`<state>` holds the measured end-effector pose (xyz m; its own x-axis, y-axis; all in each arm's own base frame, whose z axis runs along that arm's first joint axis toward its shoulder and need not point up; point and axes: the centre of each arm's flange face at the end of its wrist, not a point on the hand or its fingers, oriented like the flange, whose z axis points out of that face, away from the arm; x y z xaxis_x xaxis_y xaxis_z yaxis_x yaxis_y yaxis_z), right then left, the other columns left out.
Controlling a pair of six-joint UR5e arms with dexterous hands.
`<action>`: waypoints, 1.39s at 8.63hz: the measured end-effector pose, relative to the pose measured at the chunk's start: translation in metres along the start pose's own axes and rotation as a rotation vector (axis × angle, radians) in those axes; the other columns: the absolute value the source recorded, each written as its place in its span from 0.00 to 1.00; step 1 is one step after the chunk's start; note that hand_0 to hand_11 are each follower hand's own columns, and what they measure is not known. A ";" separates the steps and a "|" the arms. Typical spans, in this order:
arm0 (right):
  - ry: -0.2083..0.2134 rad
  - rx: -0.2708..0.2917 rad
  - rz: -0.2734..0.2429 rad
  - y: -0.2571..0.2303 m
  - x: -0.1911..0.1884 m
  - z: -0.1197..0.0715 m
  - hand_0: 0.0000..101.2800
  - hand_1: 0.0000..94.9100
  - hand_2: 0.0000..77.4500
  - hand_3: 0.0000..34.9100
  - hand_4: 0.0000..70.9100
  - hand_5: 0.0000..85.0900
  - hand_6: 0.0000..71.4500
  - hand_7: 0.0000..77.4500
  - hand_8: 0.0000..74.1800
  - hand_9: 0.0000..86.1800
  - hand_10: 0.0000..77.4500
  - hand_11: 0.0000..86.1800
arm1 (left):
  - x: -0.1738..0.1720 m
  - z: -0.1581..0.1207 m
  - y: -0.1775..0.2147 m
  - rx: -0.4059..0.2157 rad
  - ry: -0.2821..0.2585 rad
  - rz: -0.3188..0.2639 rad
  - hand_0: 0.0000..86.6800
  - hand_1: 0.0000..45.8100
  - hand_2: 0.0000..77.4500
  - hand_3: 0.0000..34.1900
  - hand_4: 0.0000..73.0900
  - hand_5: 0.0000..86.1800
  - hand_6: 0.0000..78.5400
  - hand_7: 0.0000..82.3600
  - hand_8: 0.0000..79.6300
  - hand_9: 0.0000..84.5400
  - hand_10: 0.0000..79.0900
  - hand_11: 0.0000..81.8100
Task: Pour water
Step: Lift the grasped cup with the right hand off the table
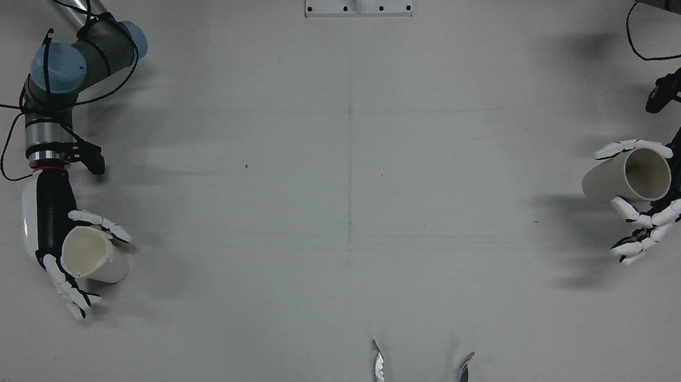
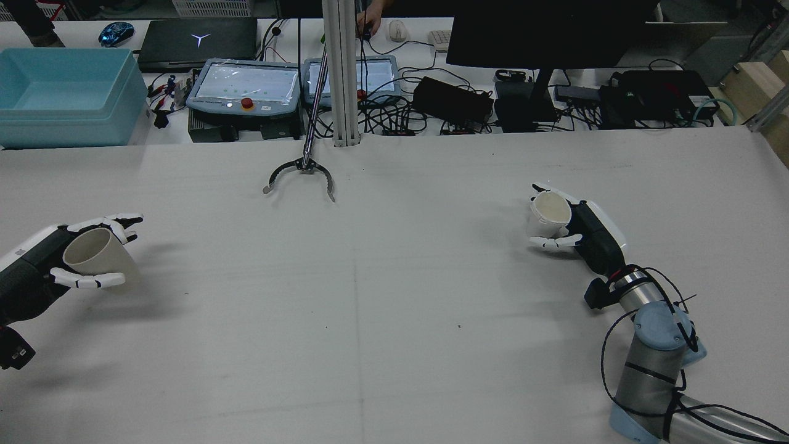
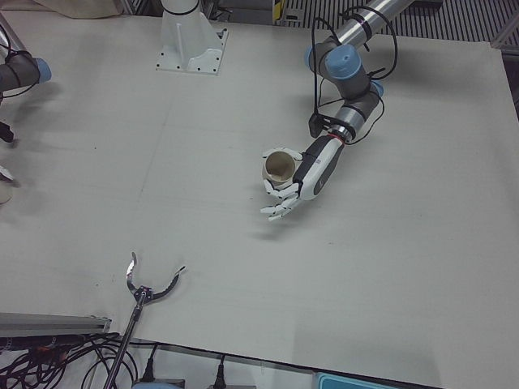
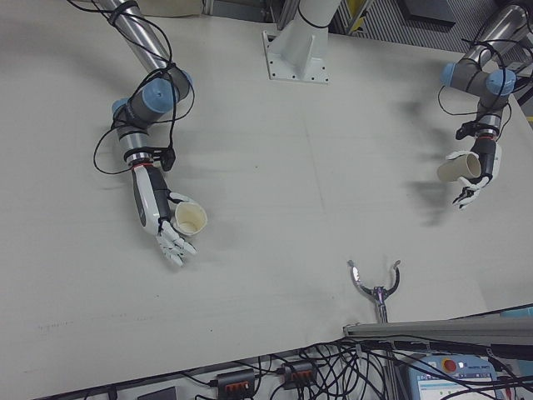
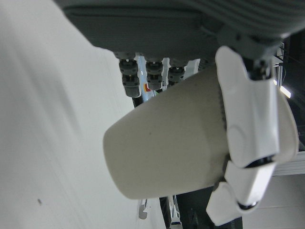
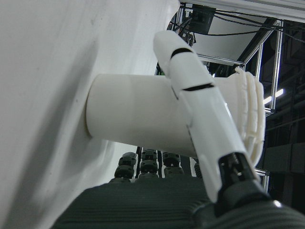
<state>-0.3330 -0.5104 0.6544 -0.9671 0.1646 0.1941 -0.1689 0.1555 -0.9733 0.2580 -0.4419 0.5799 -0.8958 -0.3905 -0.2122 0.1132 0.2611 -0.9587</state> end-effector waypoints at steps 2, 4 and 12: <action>0.000 -0.003 0.003 0.002 0.001 0.000 0.79 0.38 0.25 0.00 0.26 0.10 0.24 0.47 0.12 0.18 0.06 0.13 | 0.000 0.000 0.000 0.000 0.001 -0.001 0.61 0.44 0.33 0.00 0.51 0.56 0.19 0.29 0.11 0.17 0.14 0.22; -0.002 -0.010 0.010 0.007 0.000 0.001 0.79 0.37 0.28 0.00 0.28 0.10 0.25 0.46 0.15 0.22 0.08 0.15 | 0.001 -0.001 0.001 -0.003 0.002 -0.002 0.61 0.44 0.33 0.00 0.51 0.56 0.19 0.29 0.10 0.17 0.14 0.22; 0.001 -0.029 0.034 0.019 0.003 0.001 0.53 0.17 0.39 0.00 0.31 0.51 0.29 0.40 0.24 0.32 0.11 0.17 | 0.004 -0.009 -0.003 0.004 0.002 -0.003 0.61 0.44 0.33 0.00 0.51 0.56 0.19 0.29 0.11 0.17 0.14 0.22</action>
<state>-0.3395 -0.5079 0.6365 -0.9719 0.1716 0.1611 -0.1303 0.1777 -0.9754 0.2503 -0.4359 0.5832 -0.8971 -0.3893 -0.2088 0.1122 0.2564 -0.9600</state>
